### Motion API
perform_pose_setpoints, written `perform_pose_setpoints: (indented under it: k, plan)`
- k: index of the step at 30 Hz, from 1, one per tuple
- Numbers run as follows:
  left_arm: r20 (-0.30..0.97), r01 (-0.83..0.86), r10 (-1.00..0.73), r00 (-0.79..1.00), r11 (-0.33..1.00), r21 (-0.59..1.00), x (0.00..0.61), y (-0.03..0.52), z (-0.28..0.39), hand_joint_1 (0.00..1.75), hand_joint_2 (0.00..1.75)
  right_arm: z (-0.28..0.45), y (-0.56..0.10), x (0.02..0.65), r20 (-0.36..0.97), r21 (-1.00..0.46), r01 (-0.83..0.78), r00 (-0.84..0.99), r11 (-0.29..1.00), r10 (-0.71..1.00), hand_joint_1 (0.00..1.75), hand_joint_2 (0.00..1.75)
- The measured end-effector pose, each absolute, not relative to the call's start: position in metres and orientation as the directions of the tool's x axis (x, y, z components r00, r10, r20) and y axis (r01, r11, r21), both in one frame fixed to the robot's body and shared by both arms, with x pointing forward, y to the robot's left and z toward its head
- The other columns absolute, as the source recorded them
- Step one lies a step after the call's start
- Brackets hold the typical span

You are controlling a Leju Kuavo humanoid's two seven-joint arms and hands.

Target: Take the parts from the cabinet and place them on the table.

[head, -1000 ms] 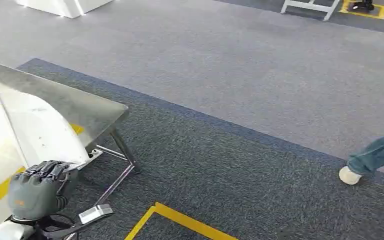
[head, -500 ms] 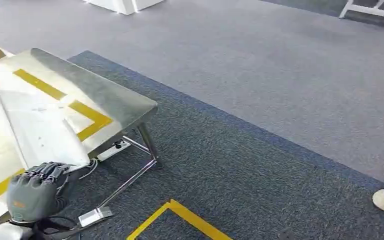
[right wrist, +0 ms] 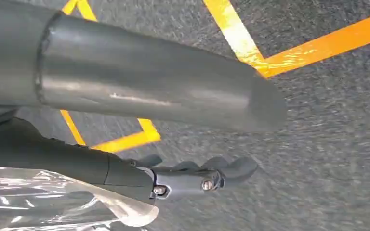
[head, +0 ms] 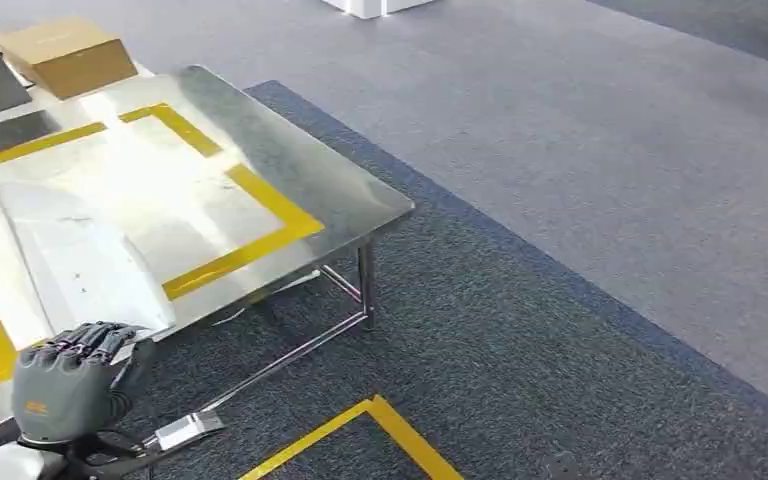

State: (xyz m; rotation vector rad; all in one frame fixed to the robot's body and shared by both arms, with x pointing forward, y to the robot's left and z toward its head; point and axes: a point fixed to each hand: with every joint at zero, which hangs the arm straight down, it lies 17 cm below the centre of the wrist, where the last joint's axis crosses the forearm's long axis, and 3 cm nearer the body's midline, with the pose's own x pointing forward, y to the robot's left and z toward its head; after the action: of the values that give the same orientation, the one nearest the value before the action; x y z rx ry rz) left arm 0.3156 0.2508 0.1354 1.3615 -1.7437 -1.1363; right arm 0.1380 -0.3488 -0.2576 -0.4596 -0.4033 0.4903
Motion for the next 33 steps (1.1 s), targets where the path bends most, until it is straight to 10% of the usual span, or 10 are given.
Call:
perform_pose_setpoints:
  k: [33]
  plan:
    - [-0.002,-0.4,-0.974,-0.227,0.091,0.912,0.314,0.256,0.132,1.75,1.75,-0.26,-0.349,0.124,0.225,-0.507,-0.379,0.808,0.774,0.544,0.0,0.0]
